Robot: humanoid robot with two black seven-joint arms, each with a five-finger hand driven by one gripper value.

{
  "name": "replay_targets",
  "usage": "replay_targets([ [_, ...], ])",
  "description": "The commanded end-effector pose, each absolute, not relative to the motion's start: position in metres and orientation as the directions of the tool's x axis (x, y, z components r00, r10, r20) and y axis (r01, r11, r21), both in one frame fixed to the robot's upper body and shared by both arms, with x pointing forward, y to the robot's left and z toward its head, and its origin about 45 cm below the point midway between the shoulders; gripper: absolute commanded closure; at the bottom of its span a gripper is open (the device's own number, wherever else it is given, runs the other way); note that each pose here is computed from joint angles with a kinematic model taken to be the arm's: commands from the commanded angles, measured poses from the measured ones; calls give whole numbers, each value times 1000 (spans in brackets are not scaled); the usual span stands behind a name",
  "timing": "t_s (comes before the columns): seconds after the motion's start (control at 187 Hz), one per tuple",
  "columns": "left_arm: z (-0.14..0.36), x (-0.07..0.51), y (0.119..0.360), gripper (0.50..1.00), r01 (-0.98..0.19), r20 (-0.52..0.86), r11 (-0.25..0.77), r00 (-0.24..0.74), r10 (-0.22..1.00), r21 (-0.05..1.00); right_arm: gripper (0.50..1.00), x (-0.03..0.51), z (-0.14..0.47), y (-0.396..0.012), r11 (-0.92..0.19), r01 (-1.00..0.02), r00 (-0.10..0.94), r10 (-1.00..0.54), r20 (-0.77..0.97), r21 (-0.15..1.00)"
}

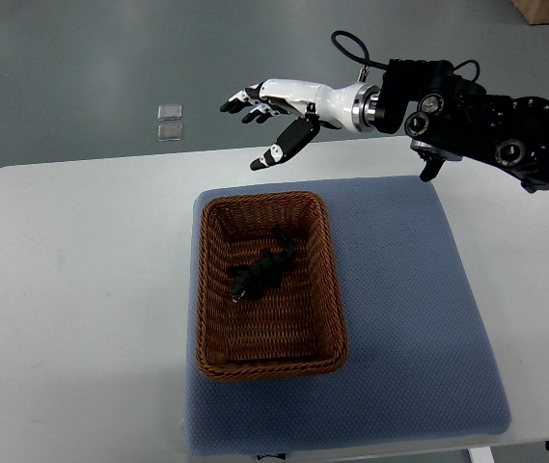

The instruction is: Place crocodile in brown basket with right hand

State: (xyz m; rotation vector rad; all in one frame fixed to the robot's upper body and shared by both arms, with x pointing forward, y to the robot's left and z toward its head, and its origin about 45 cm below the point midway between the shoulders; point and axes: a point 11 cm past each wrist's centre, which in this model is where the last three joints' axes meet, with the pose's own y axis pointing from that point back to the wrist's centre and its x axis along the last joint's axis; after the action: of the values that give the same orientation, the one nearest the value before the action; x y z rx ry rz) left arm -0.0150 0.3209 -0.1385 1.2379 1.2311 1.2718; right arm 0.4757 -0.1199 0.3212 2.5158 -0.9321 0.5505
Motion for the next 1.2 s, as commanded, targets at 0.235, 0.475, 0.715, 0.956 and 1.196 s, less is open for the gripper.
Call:
replay_targets([
  [0.235, -139, -15, 317, 500, 19, 41, -40, -44, 998, 999, 587, 506, 298, -201, -437, -899, 432, -895, -107, 26],
  [0.475, -139, -14, 316, 500, 17, 38, -37, -44, 998, 999, 574, 499, 266, -235, -337, -941, 316, -914, -256, 42],
  [0.715, -139, -14, 316, 500, 17, 38, -37, -45, 998, 999, 574, 484, 233, -261, -263, -963, 207, -866, -455, 64],
  [0.956, -139, -14, 316, 500, 17, 38, -37, -45, 998, 999, 574, 466, 211, -261, -340, -940, 264, -784, -561, 33],
  [1.196, -139, -14, 316, 500, 17, 38, -37, -44, 998, 999, 574, 463, 211, -263, -336, -942, 275, -769, -578, -1],
])
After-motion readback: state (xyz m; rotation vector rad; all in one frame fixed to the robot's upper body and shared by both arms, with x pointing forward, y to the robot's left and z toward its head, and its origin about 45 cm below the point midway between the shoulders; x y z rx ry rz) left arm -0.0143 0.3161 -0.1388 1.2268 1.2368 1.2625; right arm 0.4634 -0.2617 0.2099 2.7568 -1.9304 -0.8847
